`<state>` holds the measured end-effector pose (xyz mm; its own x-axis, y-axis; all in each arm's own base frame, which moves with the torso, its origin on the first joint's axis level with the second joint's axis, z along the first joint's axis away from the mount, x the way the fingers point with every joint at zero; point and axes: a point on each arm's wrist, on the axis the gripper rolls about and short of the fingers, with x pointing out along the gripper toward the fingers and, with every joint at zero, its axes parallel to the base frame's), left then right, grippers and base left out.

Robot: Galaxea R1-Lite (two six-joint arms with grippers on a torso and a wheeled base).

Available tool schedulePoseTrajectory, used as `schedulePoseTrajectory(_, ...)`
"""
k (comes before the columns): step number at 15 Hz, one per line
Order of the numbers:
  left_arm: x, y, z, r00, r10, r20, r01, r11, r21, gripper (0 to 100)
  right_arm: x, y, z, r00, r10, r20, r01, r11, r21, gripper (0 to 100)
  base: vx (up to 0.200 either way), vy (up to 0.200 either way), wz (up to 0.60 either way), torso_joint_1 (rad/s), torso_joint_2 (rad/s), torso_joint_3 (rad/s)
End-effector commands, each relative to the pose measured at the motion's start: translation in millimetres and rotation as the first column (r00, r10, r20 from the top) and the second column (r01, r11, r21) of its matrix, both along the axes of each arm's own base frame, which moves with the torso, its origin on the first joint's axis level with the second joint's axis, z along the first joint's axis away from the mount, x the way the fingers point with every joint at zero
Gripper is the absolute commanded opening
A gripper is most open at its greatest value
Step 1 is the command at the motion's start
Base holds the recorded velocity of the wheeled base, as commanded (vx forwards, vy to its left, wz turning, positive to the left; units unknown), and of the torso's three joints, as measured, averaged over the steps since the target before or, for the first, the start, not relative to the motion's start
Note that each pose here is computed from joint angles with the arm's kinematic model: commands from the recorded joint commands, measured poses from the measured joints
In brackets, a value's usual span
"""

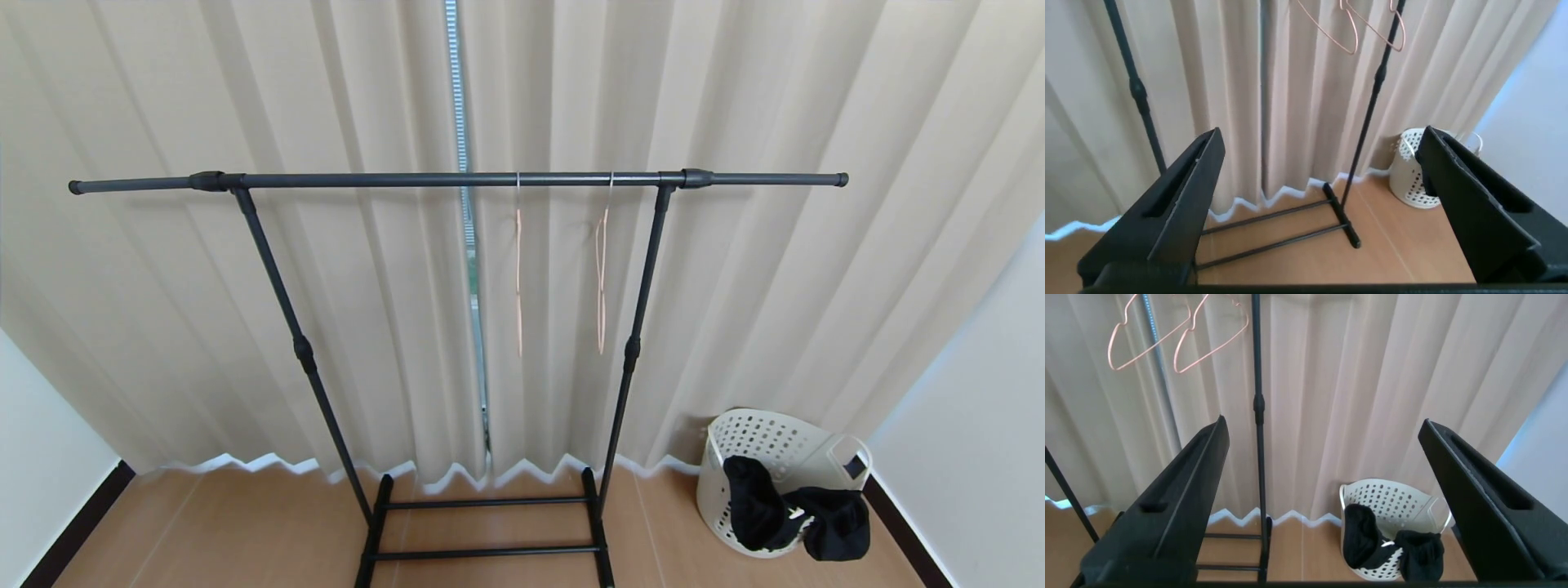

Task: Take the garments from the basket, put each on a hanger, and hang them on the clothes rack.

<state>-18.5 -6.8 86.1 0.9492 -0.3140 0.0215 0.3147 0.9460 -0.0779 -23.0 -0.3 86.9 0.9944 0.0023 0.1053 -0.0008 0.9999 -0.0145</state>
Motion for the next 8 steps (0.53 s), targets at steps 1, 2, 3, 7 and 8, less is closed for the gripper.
schedulePoseTrajectory(1,2.4,-0.2,0.7,0.999,0.034,-0.023,-0.034,0.999,-0.002,100,0.1,0.0,0.1,1.0,0.001,-0.001,-0.001,1.0,0.0,100,0.0,0.0,0.0,0.0,0.0,0.0)
schedulePoseTrajectory(2,0.5,-0.4,0.5,0.998,0.069,0.006,-0.069,0.998,0.006,100,0.1,0.0,0.2,1.0,0.001,0.0,-0.001,1.0,0.0,100,0.0,0.0,0.0,0.0,0.0,0.0)
schedulePoseTrajectory(3,0.7,1.1,0.3,0.991,0.132,0.013,-0.133,0.991,0.027,100,0.1,0.0,0.2,1.0,0.001,0.0,-0.001,1.0,0.001,100,0.0,0.0,0.0,0.0,0.0,0.0)
schedulePoseTrajectory(7,-0.5,3.8,-8.3,0.975,0.222,-0.015,-0.218,0.965,0.143,100,0.1,0.0,0.2,1.0,0.001,0.0,-0.001,1.0,0.003,100,0.0,0.0,0.0,0.0,0.0,0.0)
schedulePoseTrajectory(8,-2.2,4.4,-10.6,0.98,0.198,-0.02,-0.193,0.97,0.149,100,0.1,0.0,0.2,1.0,0.001,0.0,-0.001,1.0,0.003,100,0.0,0.0,0.0,0.0,0.0,0.0)
